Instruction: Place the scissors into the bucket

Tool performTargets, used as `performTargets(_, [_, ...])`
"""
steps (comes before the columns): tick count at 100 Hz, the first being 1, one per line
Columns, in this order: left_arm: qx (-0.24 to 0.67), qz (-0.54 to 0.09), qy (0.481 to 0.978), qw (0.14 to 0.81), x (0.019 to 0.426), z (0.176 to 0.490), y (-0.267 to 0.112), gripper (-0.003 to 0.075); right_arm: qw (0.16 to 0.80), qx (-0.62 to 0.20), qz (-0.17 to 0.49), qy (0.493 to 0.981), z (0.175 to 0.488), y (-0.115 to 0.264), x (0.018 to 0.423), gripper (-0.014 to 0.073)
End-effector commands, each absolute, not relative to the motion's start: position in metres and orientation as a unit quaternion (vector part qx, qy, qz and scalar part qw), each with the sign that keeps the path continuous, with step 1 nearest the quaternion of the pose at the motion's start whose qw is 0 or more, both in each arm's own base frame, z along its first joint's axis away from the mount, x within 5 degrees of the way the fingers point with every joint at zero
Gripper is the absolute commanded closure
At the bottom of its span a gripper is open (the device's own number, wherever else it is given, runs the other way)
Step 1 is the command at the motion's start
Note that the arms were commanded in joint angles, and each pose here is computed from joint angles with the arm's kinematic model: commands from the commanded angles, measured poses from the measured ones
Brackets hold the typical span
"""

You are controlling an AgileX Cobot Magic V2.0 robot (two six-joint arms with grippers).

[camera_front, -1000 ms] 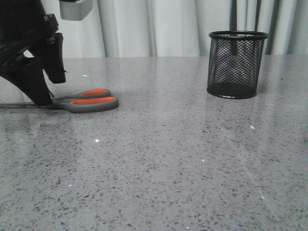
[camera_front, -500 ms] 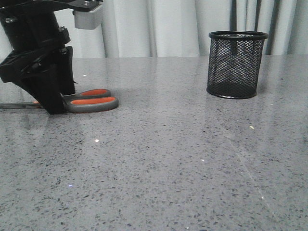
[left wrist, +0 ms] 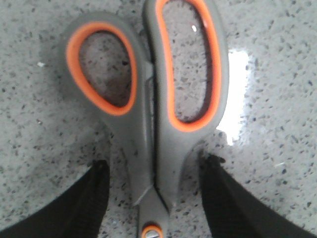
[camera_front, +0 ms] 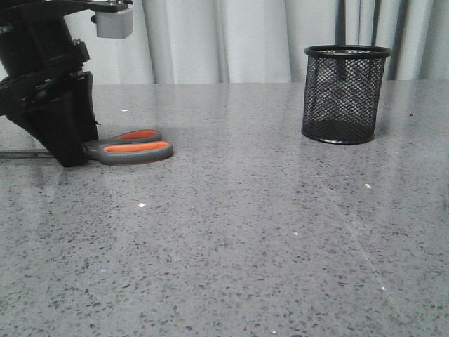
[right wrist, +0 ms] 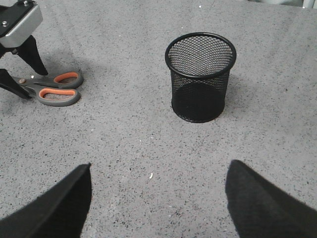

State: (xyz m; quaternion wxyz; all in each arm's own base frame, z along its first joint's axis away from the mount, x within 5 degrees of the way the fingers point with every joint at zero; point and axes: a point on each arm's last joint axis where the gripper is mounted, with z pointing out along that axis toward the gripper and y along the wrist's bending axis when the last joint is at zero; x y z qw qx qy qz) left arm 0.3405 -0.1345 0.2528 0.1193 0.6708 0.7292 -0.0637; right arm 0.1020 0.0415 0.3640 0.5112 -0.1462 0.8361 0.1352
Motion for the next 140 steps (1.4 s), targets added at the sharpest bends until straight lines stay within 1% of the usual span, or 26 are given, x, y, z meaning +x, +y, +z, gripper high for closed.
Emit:
performTargets(1, [0.662, -0.078, 0.731, 0.142, 0.338, 0.266, -0.138, 0.0372, 0.544, -0.143, 0.137, 0.815, 0.377, 0.042, 0.105, 0.0087])
performTargets(29, [0.661, -0.082, 0.732, 0.144, 0.338, 0.266, -0.139, 0.0426, 0.542, -0.144, 0.137, 0.817, 0.376, 0.042, 0.105, 0.0087])
performTargets(36, [0.658, -0.09, 0.733, 0.148, 0.338, 0.267, -0.141, 0.047, 0.542, -0.144, 0.137, 0.817, 0.376, 0.042, 0.105, 0.0087])
performTargets(55, [0.655, -0.108, 0.734, 0.143, 0.335, 0.267, -0.142, 0.0652, 0.537, -0.145, 0.138, 0.819, 0.375, 0.042, 0.105, 0.0087])
performTargets(59, [0.656, -0.11, 0.734, 0.139, 0.334, 0.267, -0.142, 0.0682, 0.536, -0.145, 0.138, 0.82, 0.375, 0.042, 0.104, 0.0087])
performTargets(67, [0.657, -0.112, 0.733, 0.136, 0.333, 0.268, -0.142, 0.0715, 0.536, -0.145, 0.138, 0.82, 0.375, 0.042, 0.104, 0.0087])
performTargets(83, [0.656, -0.103, 0.731, 0.155, 0.33, 0.278, -0.141, 0.0717, 0.53, -0.145, 0.143, 0.823, 0.374, 0.043, 0.104, 0.0087])
performTargets(116, [0.652, -0.065, 0.717, 0.235, 0.312, 0.326, -0.134, 0.0717, 0.528, -0.141, 0.156, 0.823, 0.375, 0.044, 0.103, 0.0087])
performTargets(122, [0.648, -0.063, 0.714, 0.257, 0.307, 0.337, -0.133, 0.0717, 0.527, -0.142, 0.17, 0.821, 0.375, 0.046, 0.102, 0.0087])
performTargets(130, [0.641, -0.063, 0.707, 0.29, 0.297, 0.354, -0.132, 0.0717, 0.532, -0.174, 0.189, 0.807, 0.377, 0.052, 0.1, 0.0087])
performTargets(140, [0.638, -0.054, 0.692, 0.333, 0.283, 0.376, -0.133, 0.0717, 0.547, -0.203, 0.253, 0.772, 0.385, 0.063, 0.096, 0.0087])
